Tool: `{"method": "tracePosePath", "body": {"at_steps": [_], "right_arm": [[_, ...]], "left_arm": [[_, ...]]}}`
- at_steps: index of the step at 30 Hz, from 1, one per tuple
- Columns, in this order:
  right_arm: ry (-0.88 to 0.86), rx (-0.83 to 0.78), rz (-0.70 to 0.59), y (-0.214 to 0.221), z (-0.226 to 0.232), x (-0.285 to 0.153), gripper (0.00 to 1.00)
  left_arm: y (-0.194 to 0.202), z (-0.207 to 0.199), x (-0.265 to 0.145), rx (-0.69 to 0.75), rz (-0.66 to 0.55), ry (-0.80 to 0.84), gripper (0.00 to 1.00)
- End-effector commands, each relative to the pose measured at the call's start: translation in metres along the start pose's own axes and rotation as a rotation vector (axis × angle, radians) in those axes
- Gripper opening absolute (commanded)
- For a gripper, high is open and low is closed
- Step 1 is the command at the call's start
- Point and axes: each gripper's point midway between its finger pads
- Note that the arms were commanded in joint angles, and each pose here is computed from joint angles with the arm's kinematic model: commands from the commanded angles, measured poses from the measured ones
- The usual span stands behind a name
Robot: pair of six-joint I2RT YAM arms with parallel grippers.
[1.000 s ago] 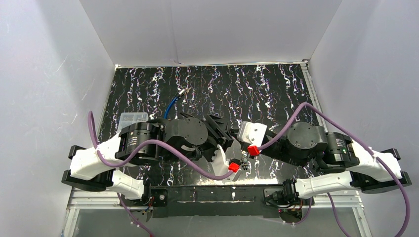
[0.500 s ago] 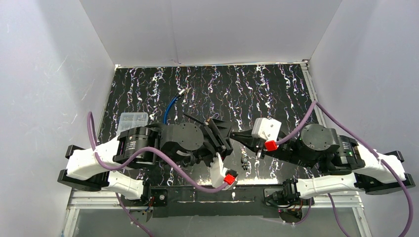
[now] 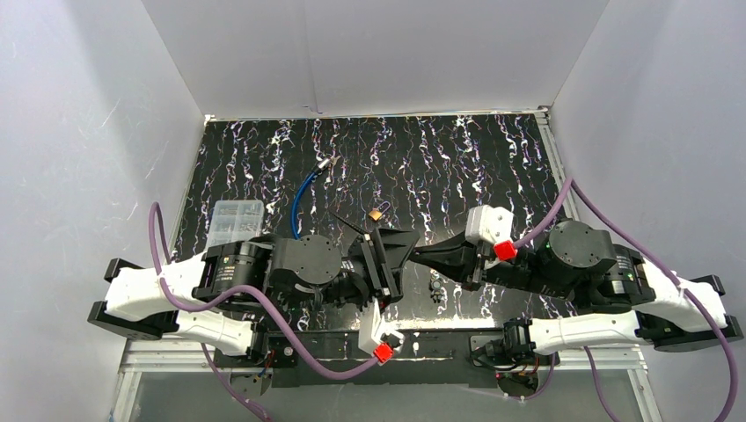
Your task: Unlock with the key
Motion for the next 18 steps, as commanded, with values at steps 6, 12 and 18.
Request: {"method": "tracePosePath", "body": {"at_steps": [6, 12, 18], "right_arm": [[-0.146, 0.186, -0.055, -0.016, 0.027, -0.007, 0.23], [-0.113, 0.232, -0.177, -0.04, 0.014, -0.031, 0.46], [-0.069, 0.238, -0.239, -0.051, 0.003, -0.046, 0.45]], "left_arm": [[-0.003, 0.027, -0.016, 0.176, -0.024, -0.148, 0.0], [-0.002, 0.028, -0.022, 0.187, -0.011, -0.16, 0.0], [-0.001, 0.027, -0.025, 0.181, 0.003, -0.162, 0.0]]}}
Point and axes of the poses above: each gripper's point midway between its finger pads, its own x axis out along the fingers, its own z axis along the line the jaws close on, y = z × x, and after that the axes turned 7 degrees about x, right-handed
